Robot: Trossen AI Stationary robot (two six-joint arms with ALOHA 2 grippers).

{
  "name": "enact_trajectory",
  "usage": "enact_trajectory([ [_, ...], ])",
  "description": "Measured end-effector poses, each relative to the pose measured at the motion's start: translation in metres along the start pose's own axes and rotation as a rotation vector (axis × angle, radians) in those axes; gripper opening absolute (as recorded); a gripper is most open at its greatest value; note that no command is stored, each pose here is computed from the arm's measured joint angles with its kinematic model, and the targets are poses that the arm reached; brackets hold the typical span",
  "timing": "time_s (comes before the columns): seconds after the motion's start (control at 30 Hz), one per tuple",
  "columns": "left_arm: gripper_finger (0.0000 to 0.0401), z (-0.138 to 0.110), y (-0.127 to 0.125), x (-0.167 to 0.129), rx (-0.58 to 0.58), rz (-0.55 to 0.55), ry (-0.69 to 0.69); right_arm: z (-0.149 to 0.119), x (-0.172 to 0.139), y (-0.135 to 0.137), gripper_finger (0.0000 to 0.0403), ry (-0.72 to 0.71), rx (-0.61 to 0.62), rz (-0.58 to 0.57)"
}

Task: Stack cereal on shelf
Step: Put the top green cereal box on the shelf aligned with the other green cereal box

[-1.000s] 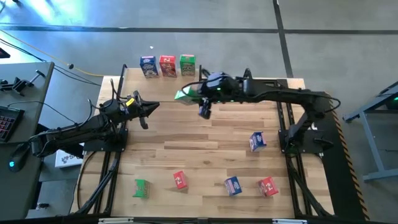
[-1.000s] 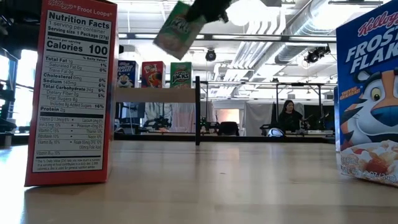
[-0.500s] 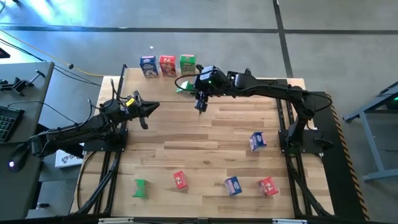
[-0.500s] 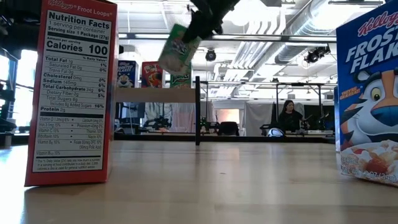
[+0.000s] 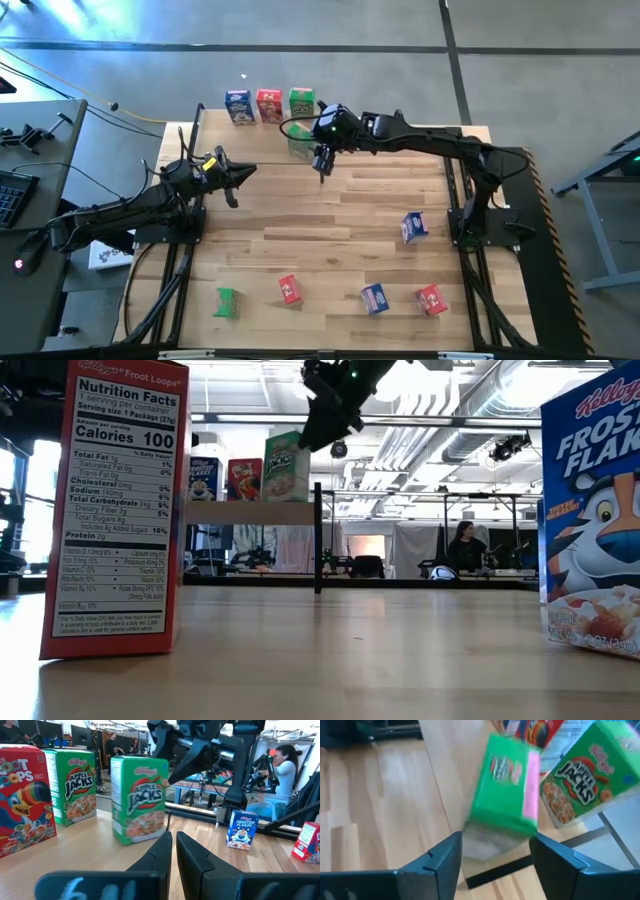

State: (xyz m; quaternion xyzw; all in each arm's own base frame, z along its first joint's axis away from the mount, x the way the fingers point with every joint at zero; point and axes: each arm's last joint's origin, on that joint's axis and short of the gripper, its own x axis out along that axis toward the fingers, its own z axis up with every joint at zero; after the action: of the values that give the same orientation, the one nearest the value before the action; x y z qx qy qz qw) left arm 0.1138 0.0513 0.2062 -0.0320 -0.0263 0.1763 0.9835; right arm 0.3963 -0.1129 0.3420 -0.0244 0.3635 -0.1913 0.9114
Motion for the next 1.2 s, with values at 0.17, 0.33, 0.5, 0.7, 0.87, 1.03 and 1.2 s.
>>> enact_trajectory([
  [0.17,0.0019,0.0,0.0,0.0,0.0,-0.002,0.001,0.002,0.002,-0.001,0.0214,-0.022,0.004,-0.034],
  [0.33,0.0019,0.0,0.0,0.0,0.0,-0.007,0.002,0.005,0.002,-0.002,0.0214,-0.048,0.009,-0.061],
  [0.5,0.0019,-0.001,0.0,0.0,0.0,-0.007,0.006,0.018,-0.023,-0.001,0.0213,-0.059,-0.05,-0.146],
  [0.7,0.0019,-0.001,0.0,0.0,-0.001,-0.007,0.009,0.027,-0.057,0.004,0.0199,-0.015,-0.046,-0.081],
  [0.87,0.0019,-0.001,0.0,0.0,-0.001,-0.007,0.009,0.001,-0.035,0.02,0.0142,0.119,-0.056,-0.044],
  [1.03,0.0019,-0.001,0.0,0.0,-0.002,-0.007,0.013,-0.024,-0.001,0.052,0.0048,0.076,-0.086,0.0],
  [1.2,0.0019,-0.001,0.0,0.0,-0.002,-0.007,0.013,-0.036,0.019,0.072,0.0011,-0.058,-0.063,0.048],
])
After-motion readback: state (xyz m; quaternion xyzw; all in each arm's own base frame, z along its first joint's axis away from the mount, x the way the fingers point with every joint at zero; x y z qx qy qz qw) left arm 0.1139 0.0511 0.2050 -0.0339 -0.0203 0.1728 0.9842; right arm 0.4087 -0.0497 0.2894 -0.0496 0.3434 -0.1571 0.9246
